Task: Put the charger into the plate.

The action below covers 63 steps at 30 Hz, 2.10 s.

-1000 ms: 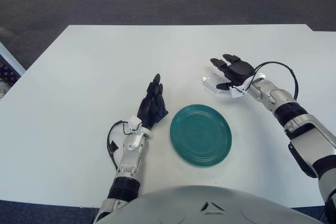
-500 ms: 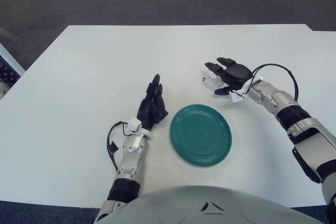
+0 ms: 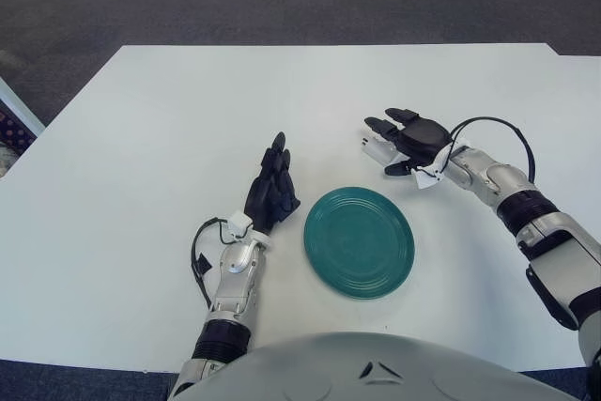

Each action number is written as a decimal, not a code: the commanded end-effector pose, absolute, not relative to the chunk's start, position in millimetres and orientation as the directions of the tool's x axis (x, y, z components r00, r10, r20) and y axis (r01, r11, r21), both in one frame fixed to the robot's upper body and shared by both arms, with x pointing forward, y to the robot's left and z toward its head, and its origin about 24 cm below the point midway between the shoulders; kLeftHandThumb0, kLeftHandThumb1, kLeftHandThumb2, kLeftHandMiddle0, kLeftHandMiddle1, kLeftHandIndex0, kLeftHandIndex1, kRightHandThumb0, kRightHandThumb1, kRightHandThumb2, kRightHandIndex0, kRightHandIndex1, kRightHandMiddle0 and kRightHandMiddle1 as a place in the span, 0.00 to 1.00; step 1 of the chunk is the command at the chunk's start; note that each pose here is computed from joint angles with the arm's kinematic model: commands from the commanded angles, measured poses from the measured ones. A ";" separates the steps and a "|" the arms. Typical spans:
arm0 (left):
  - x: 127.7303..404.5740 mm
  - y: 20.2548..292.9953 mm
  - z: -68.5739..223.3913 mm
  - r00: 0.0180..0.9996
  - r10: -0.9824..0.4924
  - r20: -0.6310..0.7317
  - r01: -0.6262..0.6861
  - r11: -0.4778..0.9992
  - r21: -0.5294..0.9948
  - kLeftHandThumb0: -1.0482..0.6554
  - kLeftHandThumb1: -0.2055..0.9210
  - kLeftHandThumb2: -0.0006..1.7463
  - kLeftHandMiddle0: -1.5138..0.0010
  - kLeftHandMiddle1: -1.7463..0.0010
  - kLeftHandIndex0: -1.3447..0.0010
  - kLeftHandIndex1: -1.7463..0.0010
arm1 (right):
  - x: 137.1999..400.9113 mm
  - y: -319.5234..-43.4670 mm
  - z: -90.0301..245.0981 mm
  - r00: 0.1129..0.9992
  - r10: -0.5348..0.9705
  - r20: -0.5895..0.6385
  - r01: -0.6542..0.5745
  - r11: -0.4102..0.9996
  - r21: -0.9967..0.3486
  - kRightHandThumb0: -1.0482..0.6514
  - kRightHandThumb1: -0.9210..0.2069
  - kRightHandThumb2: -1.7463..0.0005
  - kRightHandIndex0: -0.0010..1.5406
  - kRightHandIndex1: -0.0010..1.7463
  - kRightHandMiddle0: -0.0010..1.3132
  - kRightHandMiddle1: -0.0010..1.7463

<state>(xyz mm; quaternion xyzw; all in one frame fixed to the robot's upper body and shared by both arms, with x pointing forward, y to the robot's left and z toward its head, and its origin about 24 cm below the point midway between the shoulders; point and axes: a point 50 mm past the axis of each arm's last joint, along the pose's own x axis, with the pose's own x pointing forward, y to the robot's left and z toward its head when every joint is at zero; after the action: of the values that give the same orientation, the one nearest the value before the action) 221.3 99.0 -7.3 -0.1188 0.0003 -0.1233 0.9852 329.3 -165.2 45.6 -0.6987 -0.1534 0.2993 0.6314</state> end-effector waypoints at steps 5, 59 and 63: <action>209.9 96.3 -25.7 0.965 -0.259 -0.047 0.237 0.932 -0.274 0.16 1.00 0.58 0.99 1.00 1.00 0.94 | 325.4 -167.6 42.4 0.764 0.601 -0.236 -0.172 -0.162 -0.972 0.11 0.00 0.56 0.03 0.01 0.00 0.00; 205.9 92.5 -29.8 0.972 -0.210 -0.101 0.173 0.941 -0.290 0.13 1.00 0.56 0.98 1.00 1.00 0.92 | 342.6 -186.3 28.3 0.816 0.472 -0.333 -0.313 -0.123 -0.942 0.14 0.00 0.70 0.18 0.03 0.00 0.28; 206.2 92.6 -28.4 0.973 -0.206 -0.104 0.167 0.939 -0.301 0.13 1.00 0.56 0.98 1.00 1.00 0.91 | 341.6 -188.9 27.1 0.846 0.454 -0.278 -0.280 -0.065 -0.958 0.16 0.00 0.71 0.18 0.43 0.00 0.60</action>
<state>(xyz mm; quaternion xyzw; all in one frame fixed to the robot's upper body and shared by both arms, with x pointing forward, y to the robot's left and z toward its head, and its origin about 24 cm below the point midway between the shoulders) 220.9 97.9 -9.3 -0.1267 0.0091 -0.1115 0.9856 346.2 -184.6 35.7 -0.6853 -0.0774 0.2817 0.6671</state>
